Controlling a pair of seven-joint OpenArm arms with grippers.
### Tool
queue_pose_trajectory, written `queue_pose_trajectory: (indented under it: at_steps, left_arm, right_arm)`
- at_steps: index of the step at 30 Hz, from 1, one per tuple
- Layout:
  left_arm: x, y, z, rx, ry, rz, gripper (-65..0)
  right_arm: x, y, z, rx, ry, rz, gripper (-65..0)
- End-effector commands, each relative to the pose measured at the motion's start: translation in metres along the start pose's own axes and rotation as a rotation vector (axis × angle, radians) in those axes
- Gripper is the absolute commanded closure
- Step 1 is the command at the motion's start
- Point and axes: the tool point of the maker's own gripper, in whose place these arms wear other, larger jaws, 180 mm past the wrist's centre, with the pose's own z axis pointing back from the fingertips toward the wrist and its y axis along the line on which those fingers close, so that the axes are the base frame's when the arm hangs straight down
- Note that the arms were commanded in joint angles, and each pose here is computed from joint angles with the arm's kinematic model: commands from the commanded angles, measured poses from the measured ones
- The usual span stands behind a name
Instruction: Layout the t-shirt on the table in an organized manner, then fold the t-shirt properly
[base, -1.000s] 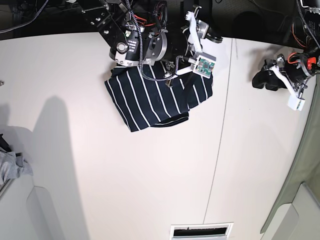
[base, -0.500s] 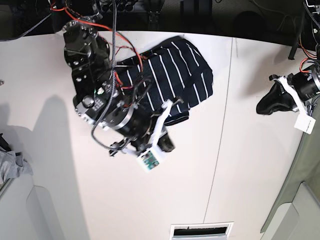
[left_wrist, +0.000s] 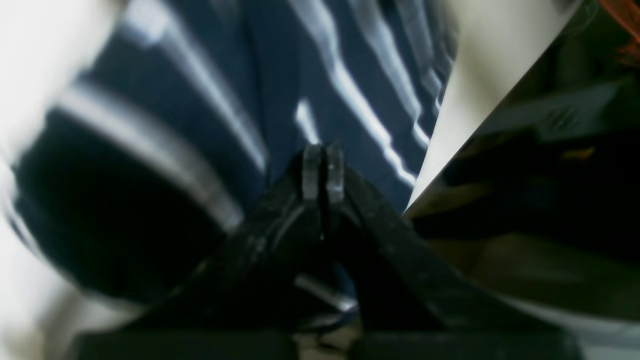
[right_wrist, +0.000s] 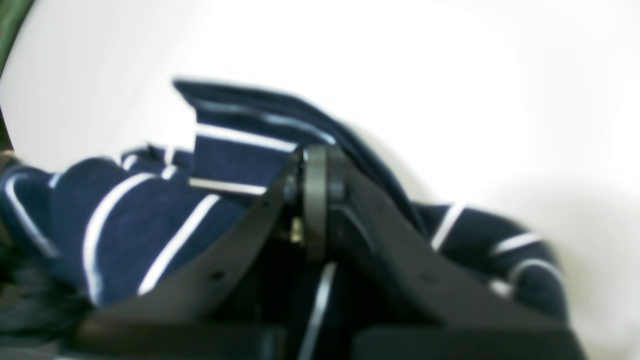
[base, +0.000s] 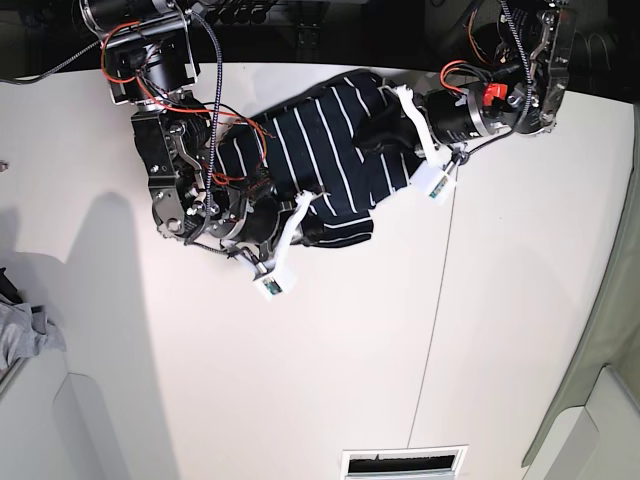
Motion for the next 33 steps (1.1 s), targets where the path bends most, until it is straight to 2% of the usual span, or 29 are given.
queue_pose_trajectory:
  at_steps: [1, 4, 7, 13, 16, 20, 24, 29, 33]
  left_arm:
    - [-0.002, 0.009, -0.001, 0.008, -0.004, 0.011, 0.0]
    - [-0.023, 0.036, -0.008, 0.048, 0.055, 0.079, 0.0]
    - [-0.013, 0.055, -0.008, 0.072, 0.058, 0.085, 0.0]
    - [0.037, 0.093, 0.005, 0.175, 0.058, -0.065, 0.0]
    - [0.067, 0.107, 0.013, 0.218, 0.037, -0.123, 0.0]
    - [0.105, 0.11, 0.015, 0.232, -0.013, -0.172, 0.0]
    - [0.115, 0.11, 0.016, 0.235, -0.023, -0.184, 0.0]
    - [0.107, 0.108, 0.016, 0.217, 0.011, -0.157, 0.0]
    - [0.12, 0.098, 0.032, 0.165, -0.009, -0.149, 0.0]
  right_arm:
    - [0.01, 0.0, -0.001, 0.007, -0.036, 0.002, 0.0]
    - [-0.005, -0.006, -0.004, -0.006, -0.032, -0.009, 0.0]
    - [-0.007, -0.009, -0.001, -0.007, -0.028, -0.006, 0.0]
    - [-0.023, -0.002, 0.007, 0.023, 0.031, -0.032, 0.0]
    - [-0.032, 0.018, 0.013, 0.067, 0.011, -0.047, 0.0]
    - [-0.04, 0.052, 0.026, 0.134, -0.052, -0.094, 0.0]
    - [-0.042, 0.077, 0.034, 0.164, -0.089, -0.1, 0.0]
    - [-0.033, 0.077, 0.037, 0.162, -0.111, -0.084, 0.0]
    - [-0.017, 0.08, 0.045, 0.158, -0.14, -0.046, 0.0]
